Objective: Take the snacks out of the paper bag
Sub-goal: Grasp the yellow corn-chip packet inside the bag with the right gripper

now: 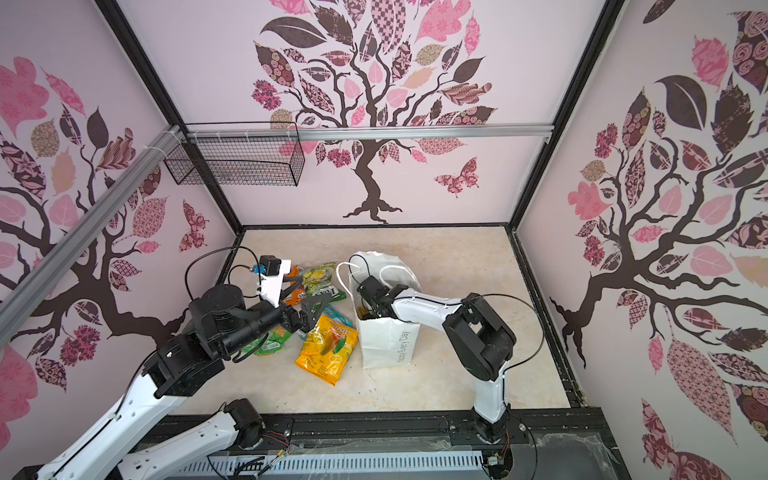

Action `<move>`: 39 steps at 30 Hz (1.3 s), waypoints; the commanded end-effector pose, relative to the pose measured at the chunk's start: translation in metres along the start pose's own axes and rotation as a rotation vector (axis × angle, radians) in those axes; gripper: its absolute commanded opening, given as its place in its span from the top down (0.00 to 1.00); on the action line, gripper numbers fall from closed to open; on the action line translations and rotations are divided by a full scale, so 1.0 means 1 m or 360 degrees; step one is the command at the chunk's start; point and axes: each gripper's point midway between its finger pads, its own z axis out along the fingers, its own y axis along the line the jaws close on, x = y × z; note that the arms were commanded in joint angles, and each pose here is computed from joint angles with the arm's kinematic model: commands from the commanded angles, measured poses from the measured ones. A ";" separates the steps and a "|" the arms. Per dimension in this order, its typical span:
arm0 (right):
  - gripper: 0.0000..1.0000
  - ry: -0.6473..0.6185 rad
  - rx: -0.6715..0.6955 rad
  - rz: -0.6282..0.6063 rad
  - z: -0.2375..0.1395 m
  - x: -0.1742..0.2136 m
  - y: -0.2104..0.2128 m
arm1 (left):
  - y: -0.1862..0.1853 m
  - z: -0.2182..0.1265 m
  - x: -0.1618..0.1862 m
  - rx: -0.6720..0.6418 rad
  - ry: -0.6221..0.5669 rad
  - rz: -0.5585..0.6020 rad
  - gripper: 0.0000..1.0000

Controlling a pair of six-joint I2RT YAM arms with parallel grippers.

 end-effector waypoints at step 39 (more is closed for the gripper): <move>0.89 -0.0683 -0.0061 -0.0002 -0.168 -0.069 0.016 | 0.004 -0.005 0.002 -0.0019 -0.0020 -0.0022 0.02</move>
